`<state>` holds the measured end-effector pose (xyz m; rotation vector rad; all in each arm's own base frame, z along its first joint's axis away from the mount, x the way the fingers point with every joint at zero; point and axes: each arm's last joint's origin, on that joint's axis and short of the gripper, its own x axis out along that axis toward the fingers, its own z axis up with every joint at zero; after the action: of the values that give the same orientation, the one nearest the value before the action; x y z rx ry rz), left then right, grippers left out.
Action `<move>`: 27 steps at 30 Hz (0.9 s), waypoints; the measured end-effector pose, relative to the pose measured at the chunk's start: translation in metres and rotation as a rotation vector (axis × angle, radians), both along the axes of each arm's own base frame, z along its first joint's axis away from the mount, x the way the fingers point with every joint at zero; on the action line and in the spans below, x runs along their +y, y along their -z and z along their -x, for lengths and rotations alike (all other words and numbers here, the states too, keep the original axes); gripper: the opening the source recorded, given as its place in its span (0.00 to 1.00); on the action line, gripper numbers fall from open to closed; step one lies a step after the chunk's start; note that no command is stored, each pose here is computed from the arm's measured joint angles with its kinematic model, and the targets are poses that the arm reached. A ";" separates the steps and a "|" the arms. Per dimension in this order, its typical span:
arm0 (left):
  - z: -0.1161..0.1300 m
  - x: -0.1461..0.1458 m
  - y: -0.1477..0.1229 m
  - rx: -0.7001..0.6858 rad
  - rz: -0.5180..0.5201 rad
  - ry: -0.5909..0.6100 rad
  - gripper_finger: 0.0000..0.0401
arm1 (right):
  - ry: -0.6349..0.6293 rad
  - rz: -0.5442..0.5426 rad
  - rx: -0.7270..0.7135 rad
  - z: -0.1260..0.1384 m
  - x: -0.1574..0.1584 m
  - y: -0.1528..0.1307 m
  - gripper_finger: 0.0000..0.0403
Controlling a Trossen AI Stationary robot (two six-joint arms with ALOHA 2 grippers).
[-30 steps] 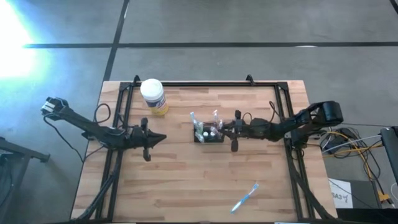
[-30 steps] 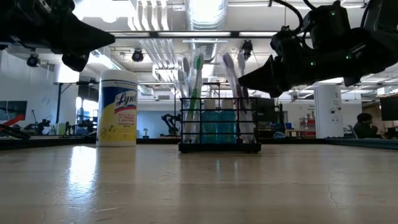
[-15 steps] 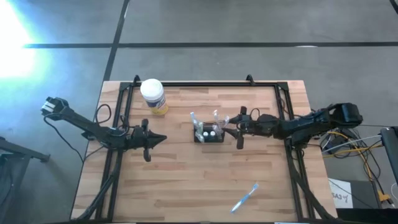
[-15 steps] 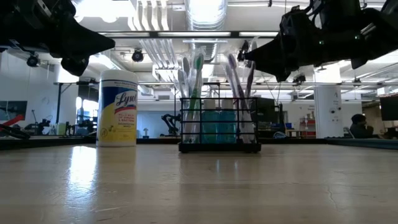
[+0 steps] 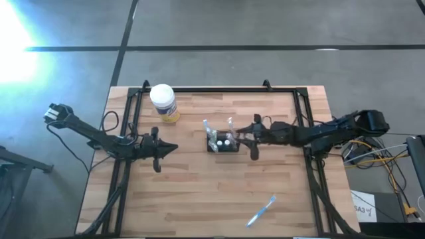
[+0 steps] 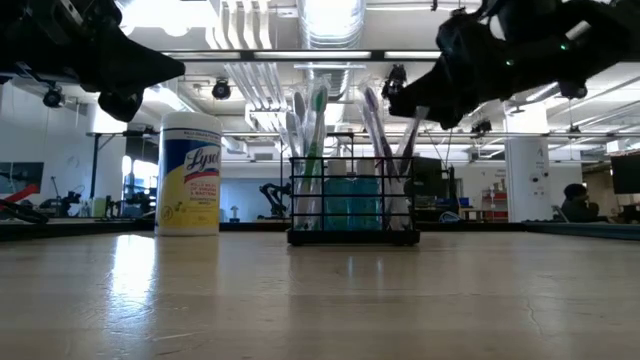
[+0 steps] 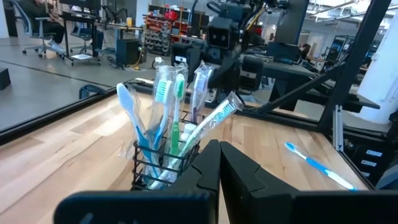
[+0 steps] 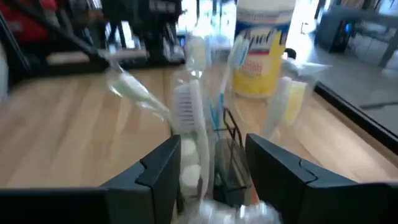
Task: Pick & Place toothbrushing station
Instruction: Put the violet toothbrush into the black mesh organizer, then put the blue toothbrush into the black mesh organizer
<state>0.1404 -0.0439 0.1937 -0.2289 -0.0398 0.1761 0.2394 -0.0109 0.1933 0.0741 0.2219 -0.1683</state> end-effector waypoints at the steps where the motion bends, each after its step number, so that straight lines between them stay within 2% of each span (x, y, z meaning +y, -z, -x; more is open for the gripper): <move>1: 0.000 0.000 0.000 0.000 -0.002 -0.001 0.02 | -0.001 0.006 0.027 -0.004 0.000 -0.003 0.43; 4: 0.000 0.000 0.000 0.001 -0.006 -0.001 0.02 | 0.001 0.015 0.063 -0.013 -0.001 -0.014 0.43; 8: 0.000 0.000 0.000 0.001 -0.006 0.000 0.02 | -0.010 0.041 0.023 -0.023 0.000 -0.031 0.43; 13: 0.000 -0.002 0.000 0.000 -0.001 0.075 0.02 | -0.042 0.062 0.005 -0.020 0.004 -0.050 0.43; 16: 0.000 -0.004 0.000 -0.003 0.025 0.141 0.02 | -0.083 0.062 -0.003 -0.007 0.010 -0.061 0.42; 20: -0.001 -0.006 0.001 -0.003 0.111 0.192 0.02 | -0.158 0.127 -0.055 0.021 0.023 -0.075 0.40; 23: -0.004 -0.008 0.002 0.010 0.198 0.201 0.02 | -0.210 0.134 -0.111 0.045 0.032 -0.080 0.34; 27: -0.018 -0.015 -0.010 0.031 0.189 0.250 0.02 | -0.239 0.119 -0.175 0.072 0.036 -0.074 0.23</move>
<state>0.1584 -0.0592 0.2037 -0.4167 0.0361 -0.0659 0.1676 0.0252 0.2672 -0.0561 0.0448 0.0633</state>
